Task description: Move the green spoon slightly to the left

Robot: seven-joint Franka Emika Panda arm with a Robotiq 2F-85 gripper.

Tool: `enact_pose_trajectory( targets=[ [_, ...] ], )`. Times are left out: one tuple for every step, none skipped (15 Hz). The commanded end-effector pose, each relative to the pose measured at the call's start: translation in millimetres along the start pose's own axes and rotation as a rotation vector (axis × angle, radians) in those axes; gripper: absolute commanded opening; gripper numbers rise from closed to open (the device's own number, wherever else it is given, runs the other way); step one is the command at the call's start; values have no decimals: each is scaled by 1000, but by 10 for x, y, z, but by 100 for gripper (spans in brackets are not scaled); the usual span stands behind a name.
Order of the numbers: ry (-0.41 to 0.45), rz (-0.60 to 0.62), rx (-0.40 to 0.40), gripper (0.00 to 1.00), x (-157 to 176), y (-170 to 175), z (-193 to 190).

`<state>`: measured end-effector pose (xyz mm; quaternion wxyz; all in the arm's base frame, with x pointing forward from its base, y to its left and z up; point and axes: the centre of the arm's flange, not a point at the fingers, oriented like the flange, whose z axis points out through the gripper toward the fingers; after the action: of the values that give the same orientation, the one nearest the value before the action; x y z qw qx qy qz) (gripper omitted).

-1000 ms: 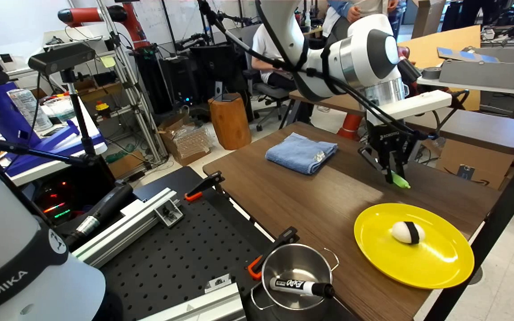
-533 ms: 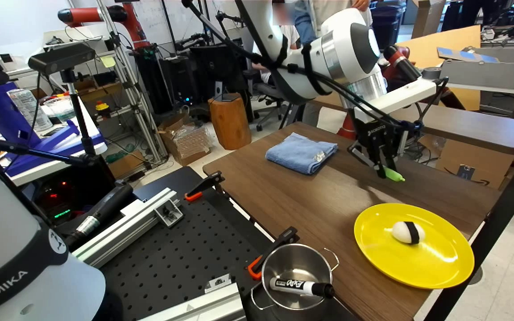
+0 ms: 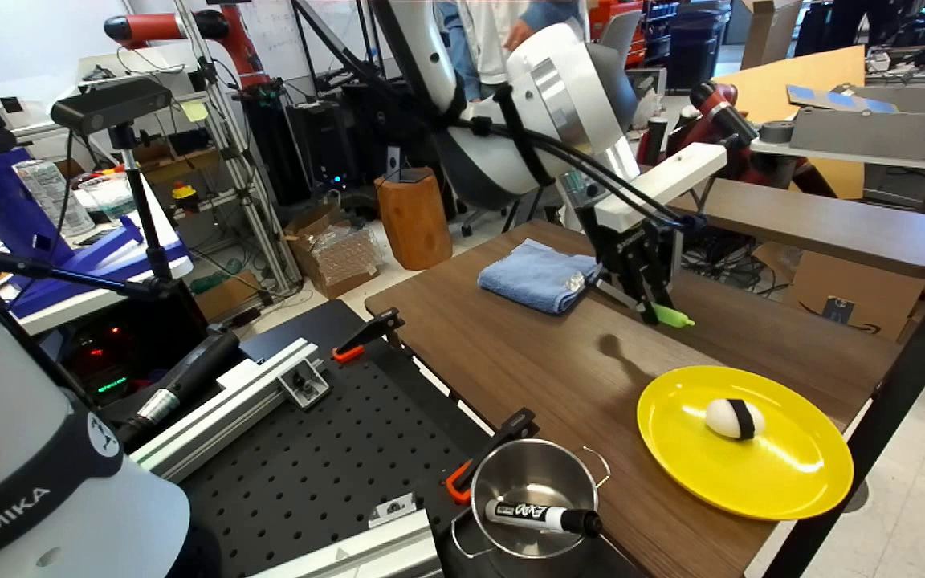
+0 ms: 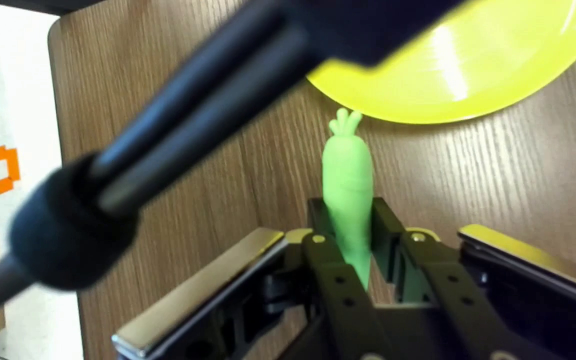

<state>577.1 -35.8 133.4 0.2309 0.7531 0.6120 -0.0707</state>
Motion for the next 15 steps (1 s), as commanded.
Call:
enact_pose_trajectory(
  targets=[
    [-12, -89, -64, 6, 133, -360, -139],
    [-21, -122, -75, 6, 181, -460, -171],
    [-23, -152, -86, 6, 224, -543, -179],
    [-29, -183, -95, 6, 247, -625, -194],
    [-38, -210, -102, 6, 271, -706, -196],
    [-47, -238, -110, 6, 295, -794, -213],
    [-49, -265, -117, 6, 335, -850, -196],
    [-59, -291, -125, 6, 385, -907, -210],
    [-57, -314, -126, 6, 428, -942, -194],
    [-56, -338, -125, 6, 468, -982, -216],
    [-50, -361, -123, 6, 507, -1010, -229],
    [-47, -384, -118, 6, 541, -1025, -229],
    [-46, -401, -113, 6, 584, -1050, -245],
    [-42, -418, -110, 6, 632, -1056, -231],
    [-42, -424, -104, 6, 661, -1075, -227]
  ],
)
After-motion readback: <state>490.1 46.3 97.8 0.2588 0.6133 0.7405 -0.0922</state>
